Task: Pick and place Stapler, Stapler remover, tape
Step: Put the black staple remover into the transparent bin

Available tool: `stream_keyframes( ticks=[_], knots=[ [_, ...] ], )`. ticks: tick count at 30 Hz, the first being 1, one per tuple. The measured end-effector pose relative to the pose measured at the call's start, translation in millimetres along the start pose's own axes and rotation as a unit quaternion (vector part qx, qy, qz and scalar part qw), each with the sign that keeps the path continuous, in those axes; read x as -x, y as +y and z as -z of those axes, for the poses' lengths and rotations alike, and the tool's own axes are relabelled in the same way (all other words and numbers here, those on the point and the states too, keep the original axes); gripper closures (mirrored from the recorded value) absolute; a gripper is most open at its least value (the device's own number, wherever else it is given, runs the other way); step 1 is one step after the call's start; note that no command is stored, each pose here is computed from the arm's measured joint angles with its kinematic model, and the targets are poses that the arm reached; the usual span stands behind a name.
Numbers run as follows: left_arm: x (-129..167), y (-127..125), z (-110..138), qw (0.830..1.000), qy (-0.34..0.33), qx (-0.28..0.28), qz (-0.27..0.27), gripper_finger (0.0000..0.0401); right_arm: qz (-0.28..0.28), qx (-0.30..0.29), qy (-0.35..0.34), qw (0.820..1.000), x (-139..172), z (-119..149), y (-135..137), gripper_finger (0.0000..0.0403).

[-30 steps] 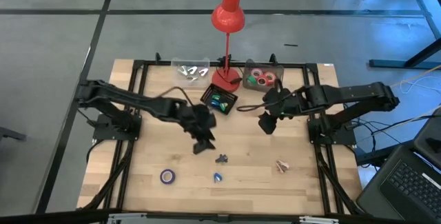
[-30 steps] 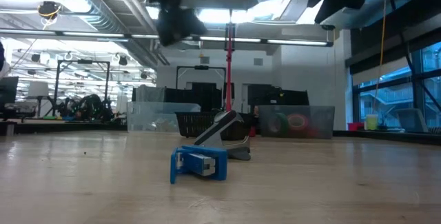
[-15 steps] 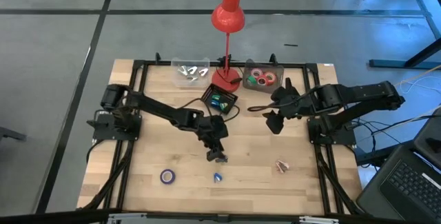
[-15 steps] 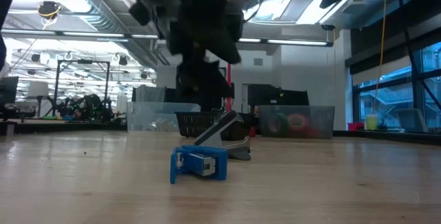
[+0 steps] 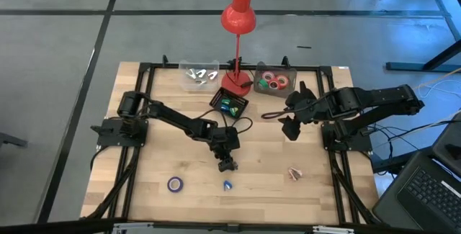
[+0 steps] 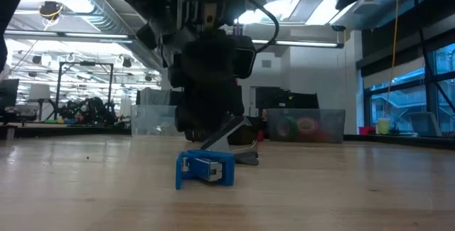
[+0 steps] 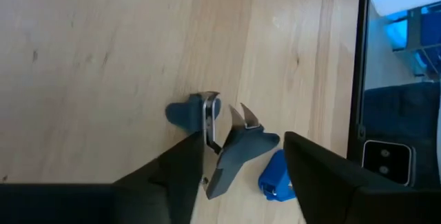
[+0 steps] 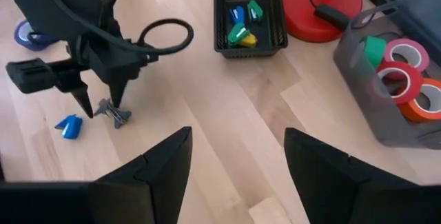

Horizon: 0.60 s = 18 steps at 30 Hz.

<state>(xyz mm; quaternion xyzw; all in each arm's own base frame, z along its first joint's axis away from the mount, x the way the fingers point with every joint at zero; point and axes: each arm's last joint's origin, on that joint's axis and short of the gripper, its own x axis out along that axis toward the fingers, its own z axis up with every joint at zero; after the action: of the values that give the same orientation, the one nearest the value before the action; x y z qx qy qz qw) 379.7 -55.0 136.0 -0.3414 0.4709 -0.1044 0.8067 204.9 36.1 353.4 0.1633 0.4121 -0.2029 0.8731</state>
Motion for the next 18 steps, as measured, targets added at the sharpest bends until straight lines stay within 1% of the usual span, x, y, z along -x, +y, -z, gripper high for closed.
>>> stream_keyframes(
  ticks=[3,7,8,11,13,16,18],
  knots=[
    [1.7,-0.4,-1.1,1.000,-0.003,0.004,0.001,0.0260,0.003,0.009,0.004,1.000,0.0,0.7,-0.6,0.0172],
    [2.2,-0.5,-1.5,1.000,-0.004,0.004,0.001,0.0363,0.003,0.026,0.004,1.000,0.0,0.8,-0.6,0.0172],
    [2.2,-0.5,-1.6,1.000,-0.004,0.006,0.002,0.0376,0.004,0.028,0.005,1.000,0.0,0.9,-0.8,0.0172],
    [4.1,-1.0,-2.0,1.000,-0.004,0.013,0.003,0.0378,0.015,0.032,0.009,0.999,0.1,2.3,-2.3,0.0172],
    [10.4,-3.7,-3.5,1.000,-0.008,0.013,0.004,0.0378,0.026,0.036,0.014,0.999,0.2,3.8,-4.0,0.0172],
    [33.8,-9.1,-5.2,1.000,-0.006,0.008,-0.010,0.0378,0.035,0.041,0.024,0.998,0.3,5.7,-5.8,0.0172],
    [58.6,-11.9,-5.9,0.999,-0.012,0.003,-0.039,0.0378,0.042,0.043,0.028,0.998,0.4,6.7,-6.9,0.0172]
  ],
)
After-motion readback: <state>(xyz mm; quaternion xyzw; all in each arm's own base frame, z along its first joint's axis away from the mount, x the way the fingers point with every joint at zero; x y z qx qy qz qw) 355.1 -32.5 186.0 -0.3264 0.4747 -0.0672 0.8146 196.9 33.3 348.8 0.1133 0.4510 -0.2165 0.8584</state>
